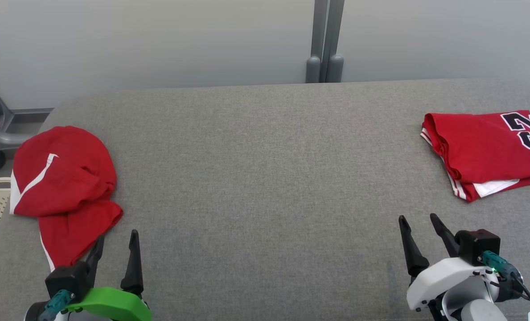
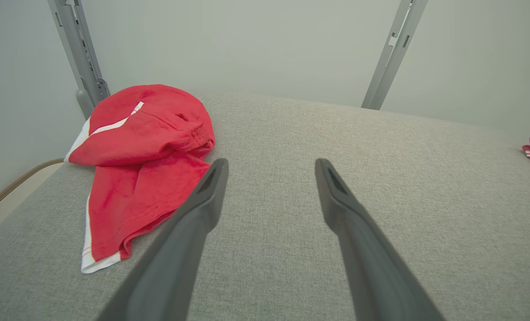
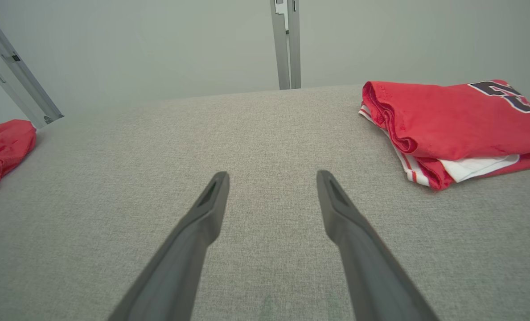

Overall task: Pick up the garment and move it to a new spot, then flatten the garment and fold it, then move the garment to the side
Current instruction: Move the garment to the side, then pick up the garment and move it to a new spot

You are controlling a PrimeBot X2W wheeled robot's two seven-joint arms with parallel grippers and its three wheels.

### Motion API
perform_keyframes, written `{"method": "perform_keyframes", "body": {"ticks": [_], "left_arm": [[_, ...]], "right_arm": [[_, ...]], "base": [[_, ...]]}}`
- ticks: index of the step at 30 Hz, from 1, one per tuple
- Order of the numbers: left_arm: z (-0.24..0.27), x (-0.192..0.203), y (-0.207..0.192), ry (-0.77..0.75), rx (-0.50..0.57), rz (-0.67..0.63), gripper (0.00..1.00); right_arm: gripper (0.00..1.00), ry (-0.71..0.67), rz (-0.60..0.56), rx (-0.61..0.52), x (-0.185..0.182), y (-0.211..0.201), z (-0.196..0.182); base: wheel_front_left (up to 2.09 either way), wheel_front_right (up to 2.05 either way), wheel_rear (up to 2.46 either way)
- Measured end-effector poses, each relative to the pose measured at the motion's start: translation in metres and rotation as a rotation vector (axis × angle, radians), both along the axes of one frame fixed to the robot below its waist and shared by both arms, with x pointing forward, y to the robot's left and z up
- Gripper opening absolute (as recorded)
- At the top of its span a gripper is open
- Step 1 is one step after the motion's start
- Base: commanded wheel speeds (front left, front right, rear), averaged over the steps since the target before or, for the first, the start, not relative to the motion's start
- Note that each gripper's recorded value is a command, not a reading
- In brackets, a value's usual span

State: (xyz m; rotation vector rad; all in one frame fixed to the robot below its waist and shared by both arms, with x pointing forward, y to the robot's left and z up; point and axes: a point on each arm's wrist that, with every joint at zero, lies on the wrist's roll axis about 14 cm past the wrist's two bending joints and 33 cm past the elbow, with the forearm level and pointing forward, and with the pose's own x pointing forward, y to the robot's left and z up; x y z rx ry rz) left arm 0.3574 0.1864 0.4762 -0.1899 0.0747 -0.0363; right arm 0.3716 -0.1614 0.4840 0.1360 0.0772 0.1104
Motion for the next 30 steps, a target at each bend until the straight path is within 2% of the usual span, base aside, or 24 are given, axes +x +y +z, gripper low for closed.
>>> {"method": "perform_keyframes", "body": {"ticks": [13,20,30], "left_arm": [[-0.002,-0.006,0.01,0.003,-0.01,0.038,1.0],[-0.003,-0.021,0.035,0.009,0.0,0.111,1.0],[0.002,-0.053,0.078,-0.004,0.002,0.261,1.0]], "right_arm": [[1.0,0.018,0.032,-0.019,0.007,0.01,-0.004],[1.0,0.02,0.108,-0.021,0.016,0.036,-0.005],[1.0,0.018,0.275,-0.019,0.029,0.096,-0.004]], "base": [[0.0,0.0,0.0],[0.0,0.0,0.0],[0.0,0.0,0.0]]}}
